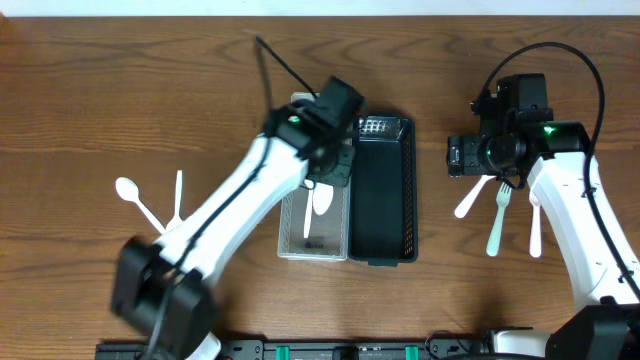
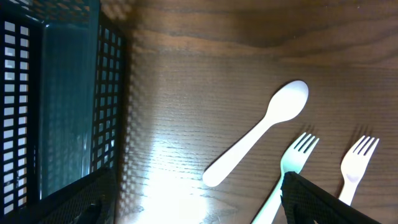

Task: Pack container
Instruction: 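Lower the spoon into the white basket and open the left gripper, then return the left gripper to the remaining spoons on the left, then grasp another white spoon with the left gripper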

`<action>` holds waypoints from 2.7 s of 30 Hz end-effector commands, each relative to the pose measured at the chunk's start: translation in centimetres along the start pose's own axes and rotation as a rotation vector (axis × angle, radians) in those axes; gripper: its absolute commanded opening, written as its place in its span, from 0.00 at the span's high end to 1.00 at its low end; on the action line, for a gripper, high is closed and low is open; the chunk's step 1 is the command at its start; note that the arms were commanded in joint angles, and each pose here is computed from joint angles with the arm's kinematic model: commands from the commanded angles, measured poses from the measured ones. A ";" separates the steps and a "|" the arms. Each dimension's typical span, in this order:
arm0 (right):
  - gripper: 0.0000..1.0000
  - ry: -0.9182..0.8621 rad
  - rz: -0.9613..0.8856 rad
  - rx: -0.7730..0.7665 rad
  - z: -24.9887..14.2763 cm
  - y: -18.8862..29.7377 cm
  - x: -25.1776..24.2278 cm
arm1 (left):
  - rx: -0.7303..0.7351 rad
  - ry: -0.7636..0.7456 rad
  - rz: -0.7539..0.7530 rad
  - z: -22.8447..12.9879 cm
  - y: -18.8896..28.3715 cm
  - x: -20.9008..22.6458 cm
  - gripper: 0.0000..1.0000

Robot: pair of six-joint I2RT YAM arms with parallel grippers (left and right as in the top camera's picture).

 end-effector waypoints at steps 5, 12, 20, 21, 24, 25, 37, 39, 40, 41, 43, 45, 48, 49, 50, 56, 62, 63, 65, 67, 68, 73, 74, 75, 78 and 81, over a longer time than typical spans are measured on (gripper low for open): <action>0.12 0.005 -0.008 -0.010 0.3 0.3 -0.4 | 0.100 -0.012 0.074 -0.7 -4.3 0.5 0.67; 0.12 0.005 -0.007 -0.007 0.3 0.3 -0.3 | -0.002 -0.052 0.109 0.6 -1.1 0.8 0.26; 0.09 0.022 0.002 0.034 -0.5 0.3 -0.2 | -0.146 0.058 0.107 2.0 5.9 5.4 0.02; 0.09 0.023 0.003 0.038 -0.6 0.3 -0.2 | -0.165 0.112 0.113 2.4 7.0 7.1 0.02; 0.08 0.025 0.005 0.045 -0.7 0.3 -0.1 | -0.200 0.302 0.144 3.3 8.8 12.2 0.02; 0.08 0.025 0.006 0.048 -0.7 0.3 -0.1 | -0.210 0.397 0.161 3.6 9.2 14.5 0.02; 0.07 0.024 0.007 0.055 -0.9 0.3 -0.1 | -0.137 1.245 0.257 1.7 5.8 34.5 0.02; 0.07 0.024 0.007 0.055 -0.9 0.3 -0.1 | -0.092 1.283 0.274 1.3 4.4 36.0 0.02; 0.07 0.024 0.008 0.055 -0.9 0.3 -0.1 | -0.072 1.298 0.281 1.1 3.7 36.6 0.02; 0.07 0.024 0.008 0.056 -0.9 0.3 -0.1 | -0.050 1.309 0.288 0.9 3.0 37.1 0.02; 0.07 0.024 0.008 0.058 -0.9 0.3 -0.1 | -0.002 1.328 0.300 0.5 1.5 37.9 0.02; 0.07 0.024 0.008 0.059 -0.9 0.3 -0.1 | 0.050 1.312 0.309 0.3 -0.2 38.4 0.02; 0.07 0.024 0.008 0.059 -0.9 0.3 -0.1 | 0.110 1.273 0.315 0.0 -2.1 38.7 0.02; 0.06 0.024 0.008 0.059 -0.9 0.3 -0.1 | 0.131 1.263 0.317 -0.1 -2.8 38.8 0.02; 0.06 0.024 0.008 0.059 -0.9 0.3 -0.1 | 0.149 1.260 0.320 -0.3 -3.3 38.9 0.02; 0.06 0.024 0.009 0.061 -1.0 0.3 -0.1 | 0.206 1.241 0.304 -1.7 -6.3 38.7 0.02; 0.06 0.024 0.009 0.062 -1.0 0.3 -0.1 | 0.231 1.247 0.281 -3.4 -8.4 38.1 0.02; 0.06 0.024 0.009 0.062 -1.0 0.3 -0.1 | 0.236 1.248 0.282 -3.7 -8.6 38.1 0.02; 0.06 0.024 0.009 0.062 -1.0 0.3 -0.1 | 0.241 1.248 0.282 -4.0 -8.9 38.0 0.02; 0.06 0.024 0.009 0.062 -1.0 0.3 -0.1 | 0.246 1.248 0.283 -4.2 -9.0 37.9 0.02; 0.06 0.024 0.009 0.062 -1.0 0.3 -0.1 | 0.247 1.248 0.283 -4.2 -9.1 37.9 0.00; 0.06 0.023 0.011 0.073 -1.2 0.3 0.0 | 0.255 1.249 0.285 -4.3 -9.0 37.9 0.25; 0.06 0.023 0.012 0.078 -1.3 0.3 0.0 | 0.256 1.249 0.285 -4.3 -9.0 37.9 0.30; 0.06 0.023 0.013 0.082 -1.4 0.3 0.0 | 0.259 1.249 0.285 -4.4 -9.0 37.8 0.36; 0.06 0.022 0.016 0.095 -1.6 0.4 0.1 | 0.264 1.249 0.286 -4.5 -9.0 37.8 0.49; 0.06 0.021 0.018 0.100 -1.7 0.4 0.1 | 0.268 1.250 0.287 -4.5 -8.9 37.7 0.57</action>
Point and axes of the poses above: each gripper's point midway between its finger pads, its own y axis back along the fingers, its own x axis along the line the jaws close on, z = x × y, the point moved 6 cm from there along y, back along the fingers, and after that the axes turned 15 degrees about y, right-handed, at the moved point
